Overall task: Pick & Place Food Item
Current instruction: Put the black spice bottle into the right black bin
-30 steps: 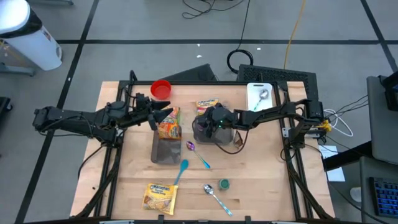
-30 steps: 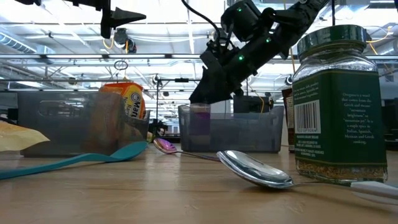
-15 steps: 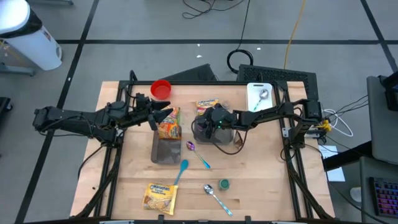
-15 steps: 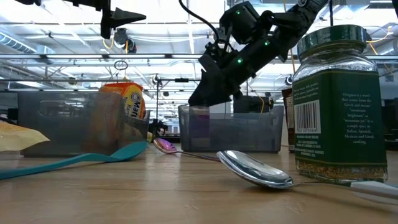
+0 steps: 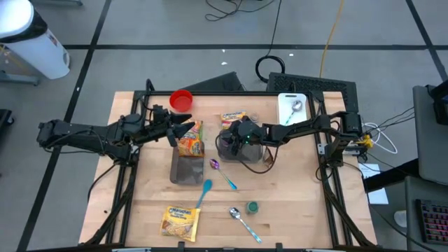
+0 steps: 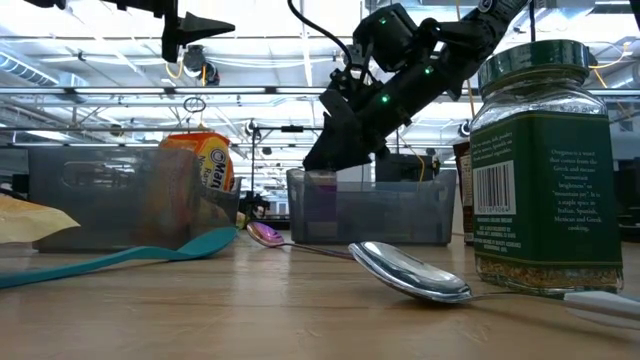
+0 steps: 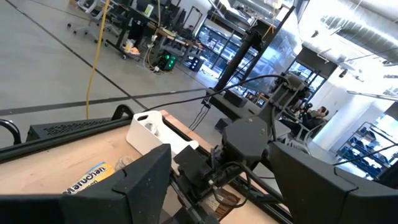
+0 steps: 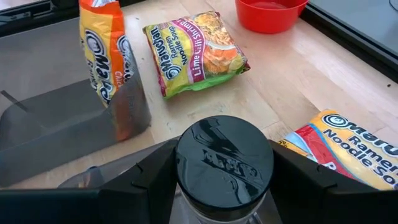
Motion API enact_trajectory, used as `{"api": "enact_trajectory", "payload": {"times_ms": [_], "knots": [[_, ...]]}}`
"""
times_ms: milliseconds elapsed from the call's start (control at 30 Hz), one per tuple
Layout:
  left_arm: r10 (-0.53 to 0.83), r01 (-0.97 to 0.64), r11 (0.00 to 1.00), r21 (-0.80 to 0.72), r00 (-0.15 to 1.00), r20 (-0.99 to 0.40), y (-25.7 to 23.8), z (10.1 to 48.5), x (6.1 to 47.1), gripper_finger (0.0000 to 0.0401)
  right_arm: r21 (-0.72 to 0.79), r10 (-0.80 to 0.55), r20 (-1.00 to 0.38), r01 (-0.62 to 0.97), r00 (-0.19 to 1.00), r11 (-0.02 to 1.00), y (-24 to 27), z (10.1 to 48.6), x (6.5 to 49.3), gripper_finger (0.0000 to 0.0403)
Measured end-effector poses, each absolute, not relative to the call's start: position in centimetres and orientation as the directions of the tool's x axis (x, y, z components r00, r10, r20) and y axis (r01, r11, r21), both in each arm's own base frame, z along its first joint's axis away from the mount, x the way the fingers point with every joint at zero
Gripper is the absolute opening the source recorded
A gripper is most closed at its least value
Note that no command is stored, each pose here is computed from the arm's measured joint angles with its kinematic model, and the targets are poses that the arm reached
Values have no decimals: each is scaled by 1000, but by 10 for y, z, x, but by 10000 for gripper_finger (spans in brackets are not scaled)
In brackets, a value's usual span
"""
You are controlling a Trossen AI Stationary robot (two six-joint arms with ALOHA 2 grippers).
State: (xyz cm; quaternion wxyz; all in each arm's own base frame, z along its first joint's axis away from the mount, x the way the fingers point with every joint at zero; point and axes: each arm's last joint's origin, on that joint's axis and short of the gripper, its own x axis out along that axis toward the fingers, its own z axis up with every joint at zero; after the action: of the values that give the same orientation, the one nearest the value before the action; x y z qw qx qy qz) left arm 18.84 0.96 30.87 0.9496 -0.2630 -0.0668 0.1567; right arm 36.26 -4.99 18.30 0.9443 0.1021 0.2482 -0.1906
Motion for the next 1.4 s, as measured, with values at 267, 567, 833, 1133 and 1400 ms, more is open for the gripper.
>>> {"api": "enact_trajectory", "payload": {"times_ms": [267,567,833,1133,1400], "knots": [[333,-262,813,-521,942,44,10,309,188,278,98,-319,-507,421,801,902,-54,183,362,199],[333,-262,813,-521,942,44,10,309,188,278,98,-319,-508,421,801,902,-54,183,362,217],[333,-262,813,-520,942,44,10,309,188,278,78,-315,-508,407,802,910,-54,183,362,222],[333,-263,813,-520,942,44,10,309,188,278,78,-315,-496,403,809,912,-54,184,363,233],[333,-263,813,-520,942,44,10,309,188,278,81,-313,-492,400,812,913,-54,184,363,257]]}}
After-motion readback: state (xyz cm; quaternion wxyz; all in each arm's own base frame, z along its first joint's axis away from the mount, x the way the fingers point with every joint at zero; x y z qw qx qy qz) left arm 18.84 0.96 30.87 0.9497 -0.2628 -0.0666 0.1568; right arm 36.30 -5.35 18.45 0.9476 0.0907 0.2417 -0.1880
